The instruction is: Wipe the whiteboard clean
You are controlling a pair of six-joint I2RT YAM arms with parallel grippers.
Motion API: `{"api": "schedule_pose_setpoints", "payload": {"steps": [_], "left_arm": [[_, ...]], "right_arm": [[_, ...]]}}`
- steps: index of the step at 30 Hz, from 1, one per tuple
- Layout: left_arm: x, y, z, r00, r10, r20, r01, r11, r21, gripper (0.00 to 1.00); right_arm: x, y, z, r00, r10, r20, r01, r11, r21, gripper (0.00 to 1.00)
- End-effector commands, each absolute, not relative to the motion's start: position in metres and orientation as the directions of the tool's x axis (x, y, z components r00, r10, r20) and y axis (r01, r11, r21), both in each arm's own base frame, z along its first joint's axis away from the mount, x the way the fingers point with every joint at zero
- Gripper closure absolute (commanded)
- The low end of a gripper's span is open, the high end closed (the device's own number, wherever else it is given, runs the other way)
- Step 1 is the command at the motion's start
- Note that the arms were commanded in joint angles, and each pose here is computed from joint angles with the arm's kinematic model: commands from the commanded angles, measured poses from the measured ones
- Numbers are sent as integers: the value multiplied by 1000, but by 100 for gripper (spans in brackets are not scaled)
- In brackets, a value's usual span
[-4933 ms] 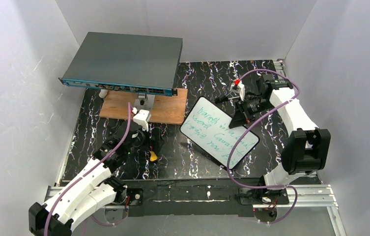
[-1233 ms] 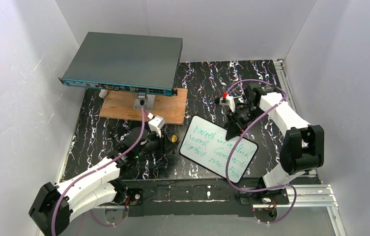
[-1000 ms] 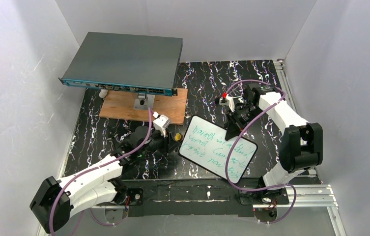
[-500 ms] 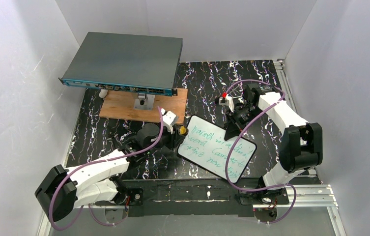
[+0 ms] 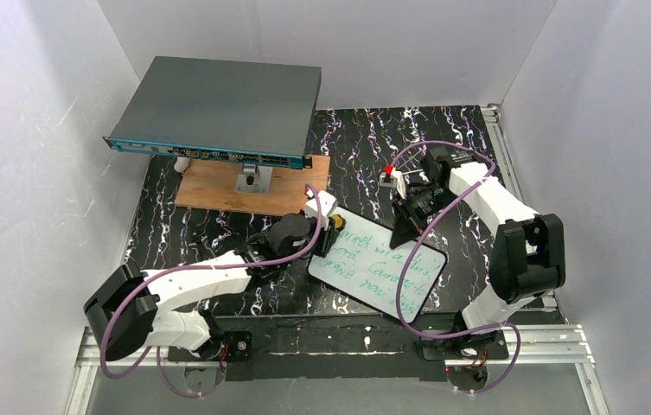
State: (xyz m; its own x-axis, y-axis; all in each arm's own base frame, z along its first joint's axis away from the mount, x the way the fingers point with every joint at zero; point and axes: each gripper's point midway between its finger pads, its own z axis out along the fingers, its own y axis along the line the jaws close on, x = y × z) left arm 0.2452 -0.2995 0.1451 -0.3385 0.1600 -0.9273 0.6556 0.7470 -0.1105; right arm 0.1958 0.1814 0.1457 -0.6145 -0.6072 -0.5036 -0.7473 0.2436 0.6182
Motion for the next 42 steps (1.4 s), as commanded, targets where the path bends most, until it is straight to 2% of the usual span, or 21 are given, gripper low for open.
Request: {"api": "schedule_pose_setpoints", "payload": {"steps": [1, 13, 18, 22, 28, 34, 42], "left_arm": [[250, -300, 148, -326, 192, -926, 604, 795, -48, 100], [240, -317, 128, -350, 265, -898, 599, 801, 3, 100], [250, -295, 128, -349, 264, -899, 515, 856, 52, 100], [260, -279, 127, -388, 220, -895, 465, 885, 15, 100], [251, -295, 126, -402, 235, -885, 540, 842, -21, 100], [223, -325, 134, -351, 294, -889, 653, 757, -8, 100], [238, -304, 128, -362, 300, -882, 542, 838, 63, 100]], "right_arm": [[202, 196, 157, -563, -579, -590, -789, 164, 591, 99], [199, 199, 156, -552, -589, -590, -793, 154, 589, 99], [198, 199, 156, -551, -591, -589, -793, 152, 590, 99], [198, 200, 156, -549, -592, -589, -794, 150, 589, 99], [199, 199, 154, -548, -596, -587, -795, 154, 587, 99], [199, 199, 152, -554, -597, -580, -791, 158, 591, 99], [199, 199, 153, -553, -597, -581, -791, 157, 591, 99]]}}
